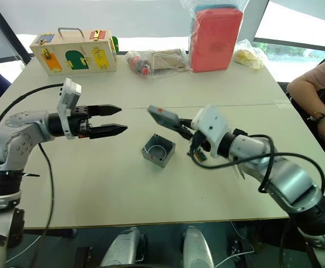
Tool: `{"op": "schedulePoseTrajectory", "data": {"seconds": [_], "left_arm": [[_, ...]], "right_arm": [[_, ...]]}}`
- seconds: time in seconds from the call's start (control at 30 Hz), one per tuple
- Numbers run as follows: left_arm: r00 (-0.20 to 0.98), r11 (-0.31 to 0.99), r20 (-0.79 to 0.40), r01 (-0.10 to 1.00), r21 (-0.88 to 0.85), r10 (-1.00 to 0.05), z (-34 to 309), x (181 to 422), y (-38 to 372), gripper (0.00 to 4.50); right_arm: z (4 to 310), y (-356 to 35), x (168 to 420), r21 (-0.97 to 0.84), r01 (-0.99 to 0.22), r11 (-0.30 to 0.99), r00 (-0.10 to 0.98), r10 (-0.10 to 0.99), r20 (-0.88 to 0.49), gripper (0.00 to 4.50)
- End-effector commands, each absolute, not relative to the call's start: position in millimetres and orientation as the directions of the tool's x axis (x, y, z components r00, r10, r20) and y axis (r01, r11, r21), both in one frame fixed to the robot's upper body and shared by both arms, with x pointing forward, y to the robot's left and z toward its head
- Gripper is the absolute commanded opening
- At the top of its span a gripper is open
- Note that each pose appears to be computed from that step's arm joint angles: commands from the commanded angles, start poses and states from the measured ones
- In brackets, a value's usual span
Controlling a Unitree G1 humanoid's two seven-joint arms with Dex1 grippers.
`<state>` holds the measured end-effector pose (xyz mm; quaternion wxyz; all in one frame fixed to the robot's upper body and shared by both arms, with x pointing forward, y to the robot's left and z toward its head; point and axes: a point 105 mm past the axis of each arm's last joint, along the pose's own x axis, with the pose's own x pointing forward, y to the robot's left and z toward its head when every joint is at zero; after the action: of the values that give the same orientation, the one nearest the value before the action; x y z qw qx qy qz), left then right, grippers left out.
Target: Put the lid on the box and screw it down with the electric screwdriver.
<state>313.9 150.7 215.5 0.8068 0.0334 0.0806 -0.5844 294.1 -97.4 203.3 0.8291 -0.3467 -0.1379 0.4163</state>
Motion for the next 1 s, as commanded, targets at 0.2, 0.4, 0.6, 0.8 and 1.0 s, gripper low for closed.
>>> {"op": "schedulePoseTrajectory", "data": {"seconds": [0.2, 0.4, 0.6, 0.8, 1.0], "left_arm": [[0.266, 0.248, -0.264, 0.964, 0.099, -0.927, 227, 323, 170, 4.47], [0.258, 0.236, -0.271, 0.965, 0.112, -0.927, 228, 328, 172, 4.47], [0.252, 0.226, -0.272, 0.966, 0.123, -0.929, 228, 330, 168, 4.47], [0.253, 0.226, -0.269, 0.966, 0.128, -0.929, 227, 330, 167, 4.47], [0.266, 0.237, -0.267, 0.962, 0.136, -0.926, 224, 332, 165, 4.47]], "right_arm": [[175, -86, 291, -1.0, -0.005, 0.003, 0.52, 0.854, 0.0, 0.19], [155, -82, 296, -0.994, 0.092, -0.06, 0.525, 0.851, -0.002, 0.19], [151, -73, 300, -0.988, 0.139, -0.073, 0.52, 0.854, 0.01, 0.19], [148, -72, 306, -0.982, 0.161, -0.096, 0.54, 0.842, 0.006, 0.19], [145, -79, 311, -0.976, 0.189, -0.105, 0.569, 0.822, 0.022, 0.19]]}}
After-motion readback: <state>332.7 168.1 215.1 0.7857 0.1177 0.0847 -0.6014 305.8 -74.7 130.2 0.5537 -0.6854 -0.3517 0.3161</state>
